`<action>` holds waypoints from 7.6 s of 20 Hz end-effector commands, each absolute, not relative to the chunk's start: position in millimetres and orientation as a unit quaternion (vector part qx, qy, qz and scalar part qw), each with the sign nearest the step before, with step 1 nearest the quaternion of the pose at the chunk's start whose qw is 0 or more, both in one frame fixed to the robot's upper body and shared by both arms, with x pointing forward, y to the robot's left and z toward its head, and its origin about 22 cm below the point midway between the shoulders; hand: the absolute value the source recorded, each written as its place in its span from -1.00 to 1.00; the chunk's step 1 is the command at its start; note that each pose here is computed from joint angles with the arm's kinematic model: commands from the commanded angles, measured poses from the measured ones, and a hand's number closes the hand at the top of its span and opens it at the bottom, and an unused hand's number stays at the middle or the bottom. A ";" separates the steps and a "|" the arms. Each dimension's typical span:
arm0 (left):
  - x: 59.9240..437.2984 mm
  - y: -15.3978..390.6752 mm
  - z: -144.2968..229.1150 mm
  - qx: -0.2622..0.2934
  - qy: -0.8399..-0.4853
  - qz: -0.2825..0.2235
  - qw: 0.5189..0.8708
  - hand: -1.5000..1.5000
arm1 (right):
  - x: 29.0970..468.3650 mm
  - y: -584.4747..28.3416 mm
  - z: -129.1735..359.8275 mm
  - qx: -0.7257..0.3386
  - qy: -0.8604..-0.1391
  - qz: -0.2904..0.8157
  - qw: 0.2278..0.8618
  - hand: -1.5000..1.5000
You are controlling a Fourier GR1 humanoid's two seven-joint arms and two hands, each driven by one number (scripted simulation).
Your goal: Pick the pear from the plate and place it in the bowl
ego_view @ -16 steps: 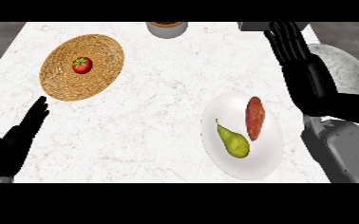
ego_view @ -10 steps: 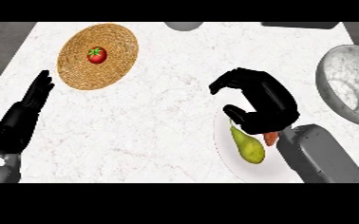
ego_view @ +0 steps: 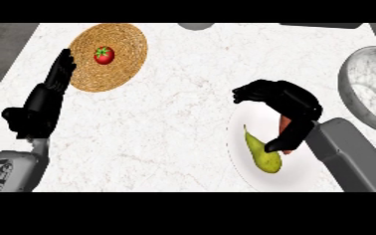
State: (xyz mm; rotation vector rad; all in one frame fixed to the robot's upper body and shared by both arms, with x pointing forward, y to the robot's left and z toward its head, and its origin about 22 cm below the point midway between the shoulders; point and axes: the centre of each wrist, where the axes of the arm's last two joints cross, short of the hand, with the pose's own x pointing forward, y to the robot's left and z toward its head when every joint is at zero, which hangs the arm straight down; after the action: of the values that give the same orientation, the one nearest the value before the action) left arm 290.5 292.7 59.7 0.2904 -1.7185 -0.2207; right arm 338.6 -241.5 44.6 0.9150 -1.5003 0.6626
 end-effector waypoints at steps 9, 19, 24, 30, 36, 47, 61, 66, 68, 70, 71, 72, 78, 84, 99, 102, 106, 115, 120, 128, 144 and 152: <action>303.9 255.8 73.6 0.134 -0.747 -0.090 0.645 0.00 | 389.7 -252.9 131.3 0.390 -0.561 0.547 0.483 -1.00; 307.3 251.8 75.0 0.146 -0.741 -0.098 0.649 0.00 | 384.0 -184.6 134.6 0.365 -0.479 0.685 0.410 -1.00; 306.7 250.3 80.5 0.140 -0.740 -0.095 0.651 0.00 | 371.1 -166.1 120.0 0.369 -0.455 0.718 0.376 -1.00; 299.5 254.2 76.6 0.155 -0.740 -0.094 0.648 0.00 | 361.7 -160.3 106.1 0.334 -0.409 0.776 0.346 -1.00; 303.2 255.4 87.4 0.161 -0.737 -0.090 0.650 0.00 | 360.2 -162.6 67.0 0.291 -0.394 0.810 0.321 -1.00; 303.0 247.8 78.7 0.158 -0.733 -0.082 0.656 0.00 | 366.2 -163.2 16.8 0.303 -0.390 0.815 0.303 -1.00; 291.1 262.6 85.9 0.159 -0.731 -0.087 0.658 0.00 | 342.7 -152.9 -34.3 0.315 -0.424 0.814 0.241 1.00; 293.2 259.2 83.5 0.170 -0.730 -0.076 0.657 0.00 | 341.7 -150.8 -25.1 0.342 -0.427 0.804 0.233 1.00; 293.7 255.0 85.0 0.173 -0.734 -0.082 0.651 0.00 | 352.4 -157.4 -18.7 0.340 -0.459 0.787 0.233 1.00; 292.2 259.2 81.1 0.169 -0.725 -0.068 0.664 0.00 | 337.4 -162.8 -35.0 0.288 -0.483 0.779 0.279 1.00; 284.7 256.7 87.2 0.179 -0.723 -0.070 0.663 0.00 | 332.4 -170.6 -34.5 0.226 -0.495 0.773 0.327 1.00; 288.5 268.8 68.8 0.192 -0.711 -0.068 0.673 0.00 | 335.1 -167.6 -31.2 0.175 -0.509 0.763 0.358 1.00; 271.4 295.7 56.9 0.228 -0.688 -0.038 0.688 0.00 | 320.6 -205.9 -38.4 0.013 -0.567 0.674 0.473 1.00; 269.0 306.2 61.6 0.247 -0.686 -0.021 0.684 0.00 | 297.6 -188.8 -18.9 0.007 -0.679 0.522 0.516 1.00; 269.2 286.8 78.9 0.207 -0.714 -0.044 0.667 0.00 | 237.3 -255.4 101.3 -0.194 -0.740 0.298 0.570 1.00; 268.6 290.1 76.4 0.193 -0.723 -0.061 0.661 0.00 | 230.2 -283.7 126.6 -0.234 -0.744 0.255 0.572 1.00; 284.7 269.8 66.2 0.177 -0.726 -0.068 0.661 0.00 | 248.3 -316.7 129.7 -0.264 -0.749 0.196 0.575 1.00; 288.0 252.3 73.0 0.160 -0.728 -0.081 0.661 0.00 | 293.3 -398.0 123.9 -0.363 -0.738 0.176 0.540 1.00; 297.3 259.3 83.0 0.166 -0.736 -0.082 0.652 0.00 | 316.3 -430.2 106.9 -0.453 -0.700 0.199 0.516 1.00; 296.7 242.1 75.1 0.159 -0.736 -0.088 0.652 0.00 | 346.9 -444.8 58.7 -0.491 -0.659 0.215 0.527 1.00; 296.3 245.6 84.3 0.150 -0.738 -0.085 0.652 0.00 | 361.1 -463.8 70.6 -0.298 -0.749 0.095 0.585 -1.00; 284.7 254.9 77.3 0.160 -0.737 -0.088 0.651 0.00 | 305.7 -532.6 82.3 -0.242 -0.760 0.044 0.602 -1.00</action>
State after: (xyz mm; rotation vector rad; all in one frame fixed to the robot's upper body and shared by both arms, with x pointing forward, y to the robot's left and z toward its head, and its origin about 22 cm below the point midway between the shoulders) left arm 291.6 252.8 79.2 0.3551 -1.6723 -0.1942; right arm 326.0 -508.5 74.6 -0.6327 -1.7383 0.1636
